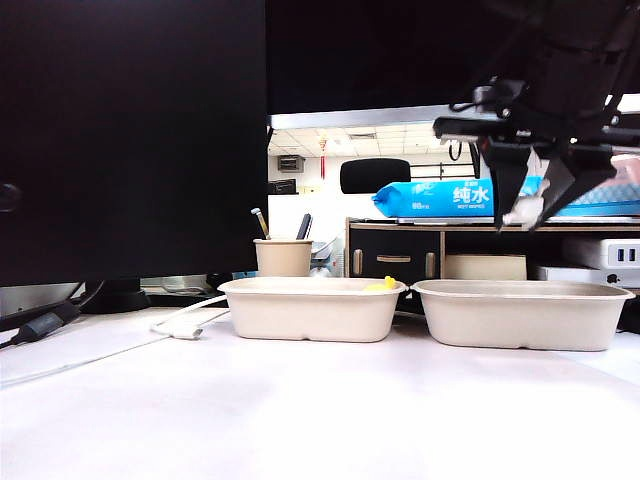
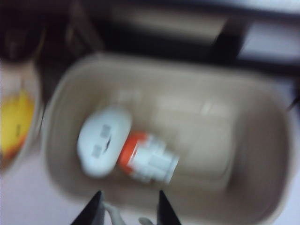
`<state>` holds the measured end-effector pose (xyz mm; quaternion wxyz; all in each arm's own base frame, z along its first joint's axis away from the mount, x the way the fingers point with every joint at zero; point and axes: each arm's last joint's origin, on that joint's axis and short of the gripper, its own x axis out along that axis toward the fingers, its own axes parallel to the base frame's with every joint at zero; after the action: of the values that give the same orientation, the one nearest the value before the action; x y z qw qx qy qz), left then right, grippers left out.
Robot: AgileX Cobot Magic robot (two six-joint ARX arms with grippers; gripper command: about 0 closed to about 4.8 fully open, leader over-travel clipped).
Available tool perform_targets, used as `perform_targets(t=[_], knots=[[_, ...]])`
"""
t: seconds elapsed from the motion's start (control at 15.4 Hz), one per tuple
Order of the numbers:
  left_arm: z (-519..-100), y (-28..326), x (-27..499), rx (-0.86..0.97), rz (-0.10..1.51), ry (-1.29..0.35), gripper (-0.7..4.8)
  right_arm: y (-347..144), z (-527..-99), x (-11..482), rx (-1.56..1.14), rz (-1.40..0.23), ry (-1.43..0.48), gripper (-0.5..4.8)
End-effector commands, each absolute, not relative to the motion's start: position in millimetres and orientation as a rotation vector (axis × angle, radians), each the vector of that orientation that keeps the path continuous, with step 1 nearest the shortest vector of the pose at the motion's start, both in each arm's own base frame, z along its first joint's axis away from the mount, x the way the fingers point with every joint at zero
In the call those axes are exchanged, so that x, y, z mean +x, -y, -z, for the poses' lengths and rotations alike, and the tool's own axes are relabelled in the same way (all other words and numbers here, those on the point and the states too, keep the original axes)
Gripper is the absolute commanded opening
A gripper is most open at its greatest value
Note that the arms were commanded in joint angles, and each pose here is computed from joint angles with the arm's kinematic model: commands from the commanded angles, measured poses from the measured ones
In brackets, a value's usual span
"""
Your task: Put the dolls with similar colors into the same paper box, while dolls with different colors go into separate paper boxes.
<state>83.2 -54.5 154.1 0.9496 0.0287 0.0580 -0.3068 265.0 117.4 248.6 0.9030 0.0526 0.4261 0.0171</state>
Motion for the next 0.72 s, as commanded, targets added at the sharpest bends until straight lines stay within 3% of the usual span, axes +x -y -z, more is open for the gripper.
perform_targets(t=[0.07,0.46,0.72], knots=[[-153,65,78,0.072,0.744,-0.138,-0.05,-107,-251,279,0.134,-0.036,-0.827,1.03],[-141,80,72,0.136,0.882,-0.271,-0.05,-99,-223,298,0.090,-0.017,-0.900,1.04],[-141,80,72,0.135,0.882,-0.270,-0.05,-96,-214,306,0.097,0.001,-0.906,2.02]])
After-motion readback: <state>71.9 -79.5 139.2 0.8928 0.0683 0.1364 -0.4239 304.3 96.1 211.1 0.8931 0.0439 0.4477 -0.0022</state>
